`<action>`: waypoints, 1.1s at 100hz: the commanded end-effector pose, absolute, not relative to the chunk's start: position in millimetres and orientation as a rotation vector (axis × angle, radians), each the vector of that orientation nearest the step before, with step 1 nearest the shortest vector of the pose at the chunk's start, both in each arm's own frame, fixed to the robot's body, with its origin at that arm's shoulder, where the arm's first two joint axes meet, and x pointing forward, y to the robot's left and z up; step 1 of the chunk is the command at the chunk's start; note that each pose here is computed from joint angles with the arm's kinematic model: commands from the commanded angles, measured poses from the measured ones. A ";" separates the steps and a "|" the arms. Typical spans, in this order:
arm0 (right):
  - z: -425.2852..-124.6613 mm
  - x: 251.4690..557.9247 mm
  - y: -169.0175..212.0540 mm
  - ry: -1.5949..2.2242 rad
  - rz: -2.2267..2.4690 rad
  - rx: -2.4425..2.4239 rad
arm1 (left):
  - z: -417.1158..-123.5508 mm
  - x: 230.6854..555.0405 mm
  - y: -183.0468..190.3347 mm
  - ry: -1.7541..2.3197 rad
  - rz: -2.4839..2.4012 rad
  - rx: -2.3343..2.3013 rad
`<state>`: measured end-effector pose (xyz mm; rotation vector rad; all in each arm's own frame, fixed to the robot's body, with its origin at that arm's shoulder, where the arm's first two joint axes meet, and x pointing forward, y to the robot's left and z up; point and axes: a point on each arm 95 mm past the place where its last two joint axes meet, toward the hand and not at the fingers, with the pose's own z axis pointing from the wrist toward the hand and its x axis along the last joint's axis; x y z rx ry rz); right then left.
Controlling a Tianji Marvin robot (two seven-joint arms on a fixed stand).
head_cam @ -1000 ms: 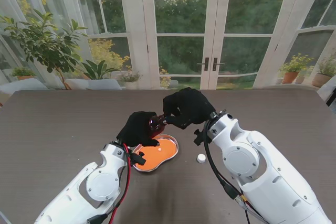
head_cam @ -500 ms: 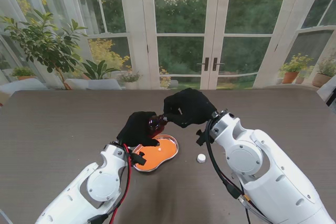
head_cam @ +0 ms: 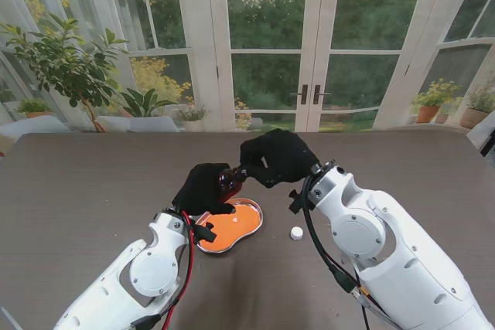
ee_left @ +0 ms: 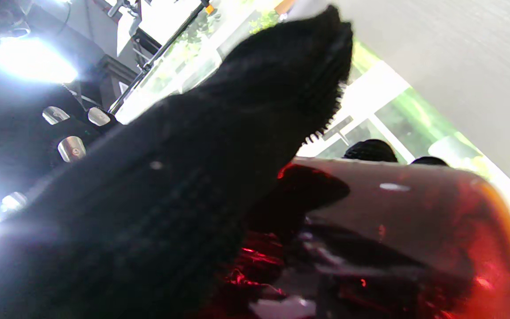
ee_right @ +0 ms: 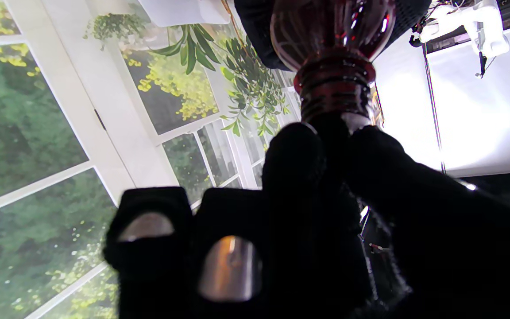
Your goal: Collect the cotton balls from the tray into a sample bottle
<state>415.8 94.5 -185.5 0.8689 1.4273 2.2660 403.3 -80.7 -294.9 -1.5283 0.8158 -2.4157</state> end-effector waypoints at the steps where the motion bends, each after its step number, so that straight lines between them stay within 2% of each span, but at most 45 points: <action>1: -186.5 413.3 100.6 1.426 2.272 0.850 | -291.6 402.5 -87.5 0.826 -2.442 -1.528; 110: -177.1 414.1 95.9 1.428 2.273 0.818 | -287.2 403.7 -87.0 0.793 -2.451 -1.523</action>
